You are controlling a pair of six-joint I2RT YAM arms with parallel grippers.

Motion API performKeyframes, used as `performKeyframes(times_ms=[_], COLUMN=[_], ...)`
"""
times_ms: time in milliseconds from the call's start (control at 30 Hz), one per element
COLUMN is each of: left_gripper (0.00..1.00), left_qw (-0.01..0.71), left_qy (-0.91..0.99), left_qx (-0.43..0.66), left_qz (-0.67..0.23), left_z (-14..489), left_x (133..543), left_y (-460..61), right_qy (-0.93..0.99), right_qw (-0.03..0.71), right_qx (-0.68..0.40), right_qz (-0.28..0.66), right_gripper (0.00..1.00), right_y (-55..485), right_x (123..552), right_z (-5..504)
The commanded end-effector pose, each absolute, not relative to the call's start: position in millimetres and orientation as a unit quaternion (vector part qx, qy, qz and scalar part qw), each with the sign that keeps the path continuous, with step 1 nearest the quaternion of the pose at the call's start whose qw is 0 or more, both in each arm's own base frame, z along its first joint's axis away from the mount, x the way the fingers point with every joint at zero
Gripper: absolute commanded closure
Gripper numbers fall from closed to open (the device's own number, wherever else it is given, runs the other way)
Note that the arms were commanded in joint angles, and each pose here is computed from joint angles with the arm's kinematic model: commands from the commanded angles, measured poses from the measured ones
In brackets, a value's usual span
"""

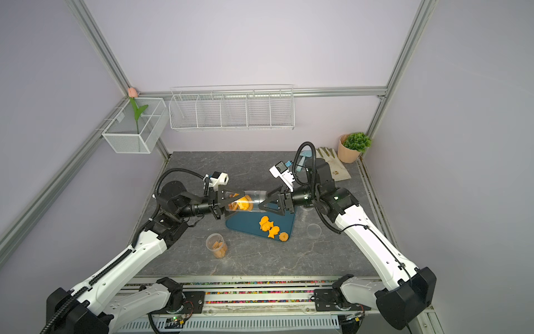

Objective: Pour the cookies out of the jar
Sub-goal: Unscrew the lid from the jar.

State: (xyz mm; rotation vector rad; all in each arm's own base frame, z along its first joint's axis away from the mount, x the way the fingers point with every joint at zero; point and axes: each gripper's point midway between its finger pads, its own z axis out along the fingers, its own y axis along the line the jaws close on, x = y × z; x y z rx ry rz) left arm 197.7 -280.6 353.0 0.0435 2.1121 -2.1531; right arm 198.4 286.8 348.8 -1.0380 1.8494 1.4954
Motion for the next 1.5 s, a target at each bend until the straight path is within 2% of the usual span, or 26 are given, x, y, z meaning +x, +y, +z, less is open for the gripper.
performKeyframes(times_ms=[0, 300, 667, 733, 800, 833, 1000, 1200, 1267, 1367, 1467], left_gripper=[0.32, 0.32, 0.32, 0.32, 0.32, 0.32, 0.32, 0.32, 0.32, 0.32, 0.32], left_qw=[0.063, 0.057, 0.051, 0.051, 0.050, 0.050, 0.053, 0.055, 0.056, 0.058, 0.059], left_qy=[0.693, 0.697, 0.698, 0.698, 0.698, 0.698, 0.696, 0.694, 0.694, 0.692, 0.691], left_qx=[0.024, 0.018, 0.018, 0.019, 0.020, 0.020, 0.023, 0.030, 0.031, 0.032, 0.034], left_qz=[-0.718, -0.715, -0.714, -0.714, -0.714, -0.714, -0.715, -0.717, -0.718, -0.719, -0.720], left_z=[358.2, 351.8, 349.5, 349.3, 349.2, 349.3, 352.0, 355.6, 356.3, 358.7, 360.9], left_x=[191.0, 188.6, 190.0, 191.3, 193.0, 193.8, 197.5, 199.8, 200.9, 202.5, 202.2], left_y=[-279.0, -277.6, -279.4, -280.2, -281.5, -282.0, -284.3, -286.3, -287.1, -287.8, -287.9], right_qy=[0.636, 0.567, 0.545, 0.548, 0.556, 0.560, 0.615, 0.721, 0.773, 0.820, 0.833], right_qw=[0.340, 0.437, 0.499, 0.501, 0.496, 0.495, 0.510, 0.561, 0.534, 0.423, 0.255], right_qx=[-0.478, -0.576, -0.598, -0.597, -0.592, -0.589, -0.507, -0.236, -0.099, -0.045, -0.037], right_qz=[0.501, 0.396, 0.310, 0.304, 0.306, 0.308, 0.323, 0.331, 0.329, 0.382, 0.490], right_gripper=[0.33, 0.26, 0.25, 0.17, 0.01, 0.11, 0.12, 0.12, 0.11, 0.11, 0.11], right_y=[290.2, 284.3, 278.7, 277.1, 275.4, 274.4, 258.5, 202.0, 171.5, 170.6, 202.0], right_x=[189.2, 191.7, 204.5, 205.4, 204.6, 203.9, 204.9, 234.1, 245.9, 242.6, 230.8], right_z=[342.4, 326.3, 325.7, 325.9, 324.5, 324.1, 335.3, 382.4, 382.7, 374.9, 361.6])
